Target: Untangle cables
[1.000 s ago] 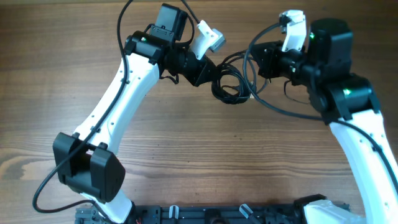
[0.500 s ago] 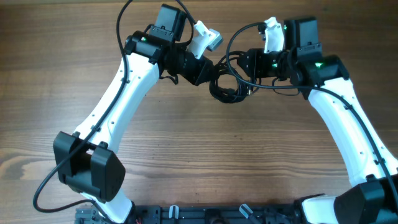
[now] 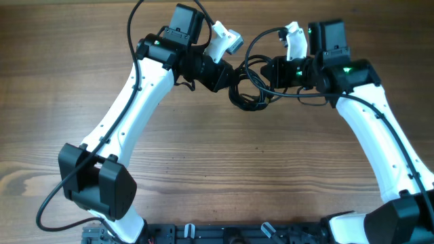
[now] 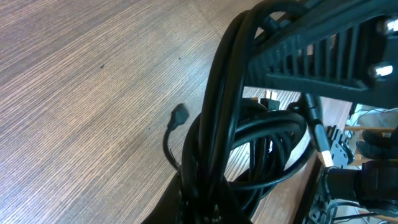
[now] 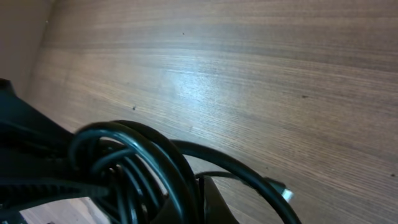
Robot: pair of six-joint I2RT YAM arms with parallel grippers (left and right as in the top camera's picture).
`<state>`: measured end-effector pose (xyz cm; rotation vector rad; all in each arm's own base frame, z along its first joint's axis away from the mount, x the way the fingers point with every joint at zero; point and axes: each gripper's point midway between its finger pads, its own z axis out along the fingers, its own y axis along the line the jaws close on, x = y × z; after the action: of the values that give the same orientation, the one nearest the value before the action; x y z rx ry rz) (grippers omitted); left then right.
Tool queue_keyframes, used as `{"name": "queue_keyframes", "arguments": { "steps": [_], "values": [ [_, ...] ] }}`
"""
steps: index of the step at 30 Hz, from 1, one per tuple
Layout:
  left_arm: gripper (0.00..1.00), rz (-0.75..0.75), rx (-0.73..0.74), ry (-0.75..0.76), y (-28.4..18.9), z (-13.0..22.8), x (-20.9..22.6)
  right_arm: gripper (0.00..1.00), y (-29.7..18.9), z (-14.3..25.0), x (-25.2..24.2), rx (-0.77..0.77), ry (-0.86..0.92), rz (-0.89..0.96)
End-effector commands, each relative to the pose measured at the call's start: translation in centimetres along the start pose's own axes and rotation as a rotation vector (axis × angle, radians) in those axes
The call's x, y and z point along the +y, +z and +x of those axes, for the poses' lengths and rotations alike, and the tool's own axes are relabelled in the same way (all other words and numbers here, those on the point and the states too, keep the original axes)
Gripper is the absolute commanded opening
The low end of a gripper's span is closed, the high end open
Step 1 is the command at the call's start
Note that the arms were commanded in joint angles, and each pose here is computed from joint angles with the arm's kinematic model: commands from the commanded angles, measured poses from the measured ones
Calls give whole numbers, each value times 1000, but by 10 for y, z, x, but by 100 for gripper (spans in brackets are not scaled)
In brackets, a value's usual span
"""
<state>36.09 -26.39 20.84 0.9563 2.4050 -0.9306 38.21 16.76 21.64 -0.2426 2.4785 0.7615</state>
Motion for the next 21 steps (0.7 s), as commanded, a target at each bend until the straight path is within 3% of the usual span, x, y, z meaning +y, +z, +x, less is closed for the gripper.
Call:
{"name": "queue_keyframes", "arguments": {
  "steps": [1, 7, 14, 21],
  "values": [
    [4, 3, 16, -28, 2, 5, 3, 4, -51, -50, 31, -181, -70, -17],
    [4, 39, 58, -66, 1, 17, -5, 4, -77, -77, 43, -306, -94, -4],
    [4, 269, 29, -39, -4, 14, -45, 4, -39, -96, 19, -320, -85, 33],
    [4, 304, 87, -15, -1, 28, -61, 4, -31, -138, -3, -478, -121, 136]
  ]
}}
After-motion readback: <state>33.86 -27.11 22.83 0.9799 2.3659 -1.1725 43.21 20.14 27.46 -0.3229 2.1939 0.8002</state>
